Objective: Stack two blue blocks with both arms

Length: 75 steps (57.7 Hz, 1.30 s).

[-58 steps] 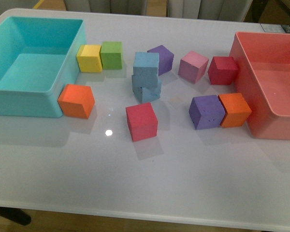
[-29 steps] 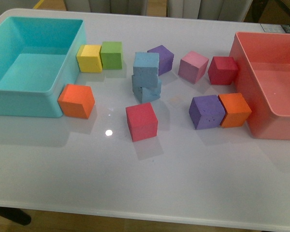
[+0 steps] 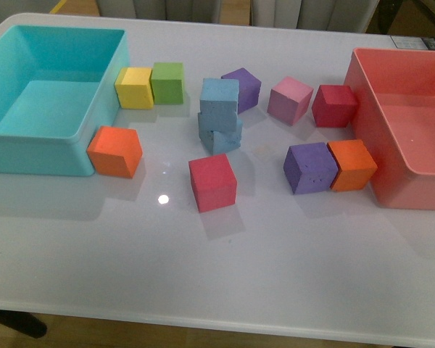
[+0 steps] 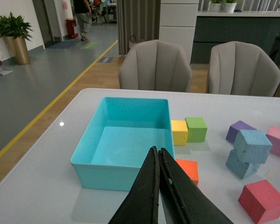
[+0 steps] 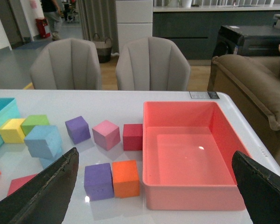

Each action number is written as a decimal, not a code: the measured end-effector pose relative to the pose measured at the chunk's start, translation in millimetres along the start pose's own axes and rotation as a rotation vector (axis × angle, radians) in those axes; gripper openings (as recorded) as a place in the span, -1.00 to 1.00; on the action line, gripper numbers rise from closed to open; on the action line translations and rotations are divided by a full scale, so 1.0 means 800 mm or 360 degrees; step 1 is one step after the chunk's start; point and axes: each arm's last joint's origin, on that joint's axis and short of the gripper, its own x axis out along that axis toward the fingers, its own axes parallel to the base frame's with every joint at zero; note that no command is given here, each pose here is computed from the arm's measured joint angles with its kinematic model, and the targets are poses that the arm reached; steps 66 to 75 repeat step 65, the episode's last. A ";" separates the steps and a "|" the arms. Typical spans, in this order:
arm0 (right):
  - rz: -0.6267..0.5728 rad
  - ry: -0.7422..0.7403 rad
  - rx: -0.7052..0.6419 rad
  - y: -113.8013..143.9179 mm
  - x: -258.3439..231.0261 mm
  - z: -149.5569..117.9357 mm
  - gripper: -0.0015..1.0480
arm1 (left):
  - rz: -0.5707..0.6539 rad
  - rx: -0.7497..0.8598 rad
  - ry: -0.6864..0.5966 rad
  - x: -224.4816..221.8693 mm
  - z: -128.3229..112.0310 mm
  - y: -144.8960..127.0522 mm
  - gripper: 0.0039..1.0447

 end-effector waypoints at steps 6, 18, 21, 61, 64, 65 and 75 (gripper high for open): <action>0.0000 0.0000 -0.0001 0.000 0.000 0.000 0.83 | -0.0001 0.0001 0.0000 0.000 0.000 0.000 -0.57; 0.0000 0.0000 -0.0001 0.000 0.000 0.000 0.83 | 0.0000 0.0001 0.0001 0.000 0.000 0.000 0.21; 0.0000 0.0000 -0.0001 0.000 0.000 0.000 0.83 | -0.0001 0.0001 0.0001 0.000 0.000 0.000 0.38; 0.0000 0.0000 -0.0001 0.000 0.000 0.000 0.83 | 0.0000 0.0001 0.0001 0.000 0.000 0.000 0.84; 0.0000 0.0000 -0.0001 0.000 0.000 0.000 0.83 | 0.0000 0.0001 0.0001 0.000 0.000 0.000 0.84; 0.0000 0.0000 -0.0001 0.000 0.000 0.000 0.83 | 0.0000 0.0001 0.0001 0.000 0.000 0.000 0.84; 0.0000 0.0000 -0.0001 0.000 0.000 0.000 0.83 | 0.0000 0.0001 0.0001 0.000 0.000 0.000 0.84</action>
